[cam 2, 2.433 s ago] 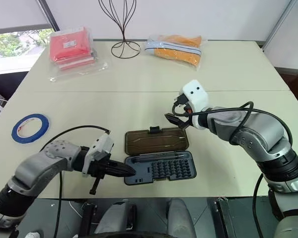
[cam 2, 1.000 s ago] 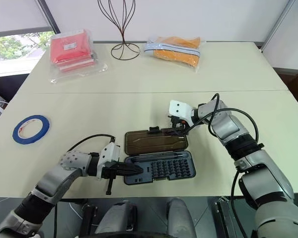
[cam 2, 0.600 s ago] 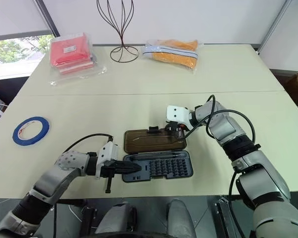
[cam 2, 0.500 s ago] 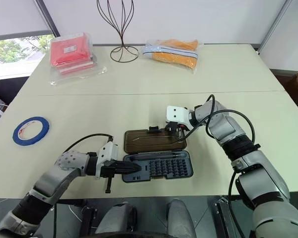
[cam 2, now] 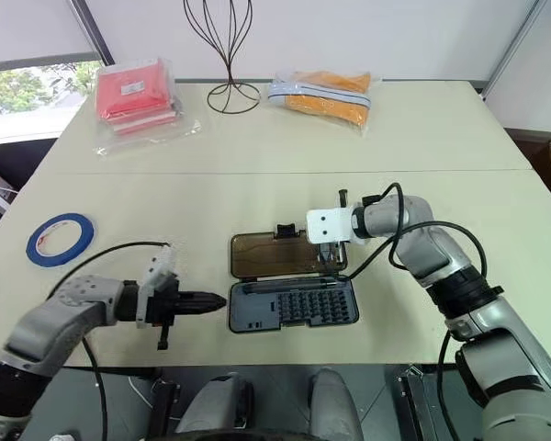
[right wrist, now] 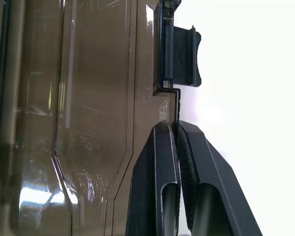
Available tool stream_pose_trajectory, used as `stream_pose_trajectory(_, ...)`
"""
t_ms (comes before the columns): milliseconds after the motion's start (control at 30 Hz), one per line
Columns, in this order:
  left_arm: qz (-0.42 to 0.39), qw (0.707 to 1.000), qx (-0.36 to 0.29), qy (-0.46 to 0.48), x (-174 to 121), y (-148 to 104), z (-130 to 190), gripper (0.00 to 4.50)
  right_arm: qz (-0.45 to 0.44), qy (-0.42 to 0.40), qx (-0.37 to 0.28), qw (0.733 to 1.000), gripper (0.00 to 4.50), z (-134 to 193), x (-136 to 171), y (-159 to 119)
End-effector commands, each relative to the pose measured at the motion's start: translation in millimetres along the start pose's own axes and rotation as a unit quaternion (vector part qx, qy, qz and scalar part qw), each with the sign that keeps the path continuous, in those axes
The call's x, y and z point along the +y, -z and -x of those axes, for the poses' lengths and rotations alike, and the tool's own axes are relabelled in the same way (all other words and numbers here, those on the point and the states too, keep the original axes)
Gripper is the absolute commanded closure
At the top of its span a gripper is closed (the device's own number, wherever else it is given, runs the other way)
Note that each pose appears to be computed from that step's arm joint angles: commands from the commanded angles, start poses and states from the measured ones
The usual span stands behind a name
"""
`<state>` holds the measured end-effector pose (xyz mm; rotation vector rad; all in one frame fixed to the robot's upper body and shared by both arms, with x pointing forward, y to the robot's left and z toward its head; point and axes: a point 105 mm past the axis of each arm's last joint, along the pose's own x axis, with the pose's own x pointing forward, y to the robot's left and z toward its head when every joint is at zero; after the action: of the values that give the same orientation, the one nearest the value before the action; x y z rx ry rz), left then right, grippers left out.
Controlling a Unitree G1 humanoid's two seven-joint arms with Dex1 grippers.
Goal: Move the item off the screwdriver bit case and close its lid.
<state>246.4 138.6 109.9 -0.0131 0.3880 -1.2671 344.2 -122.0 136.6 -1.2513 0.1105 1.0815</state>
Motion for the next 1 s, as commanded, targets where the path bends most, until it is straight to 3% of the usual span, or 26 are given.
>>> stream_pose_trajectory(33, -0.012, 0.998, -0.059, -0.037, 9.6, -42.8, 21.8, 4.5, 0.042, 0.076, 0.003, 0.996, 4.45, 16.5, -15.2, -13.0)
stream_pose_trajectory(200, 0.007, 0.99, -0.101, -0.094, 37.8, -63.5, 39.5, 4.5, 0.049, 0.093, -0.001, 0.994, 4.45, 20.6, -9.7, -25.6)
stream_pose_trajectory(367, 0.007, 0.988, -0.093, -0.126, 61.9, -63.1, 38.0, 4.5, 0.063, 0.092, -0.005, 0.994, 4.45, 23.9, -6.2, -37.9)
stream_pose_trajectory(667, -0.004, 0.996, -0.037, -0.084, 82.9, -32.0, -16.6, 4.5, 0.057, 0.098, 0.0, 0.994, 4.45, 28.0, -6.4, -42.2)
stream_pose_trajectory(1000, -0.043, 0.998, -0.018, -0.029, 77.1, -28.6, -58.6, 4.5, 0.056, 0.098, 0.005, 0.994, 4.45, 29.7, -6.4, -41.3)
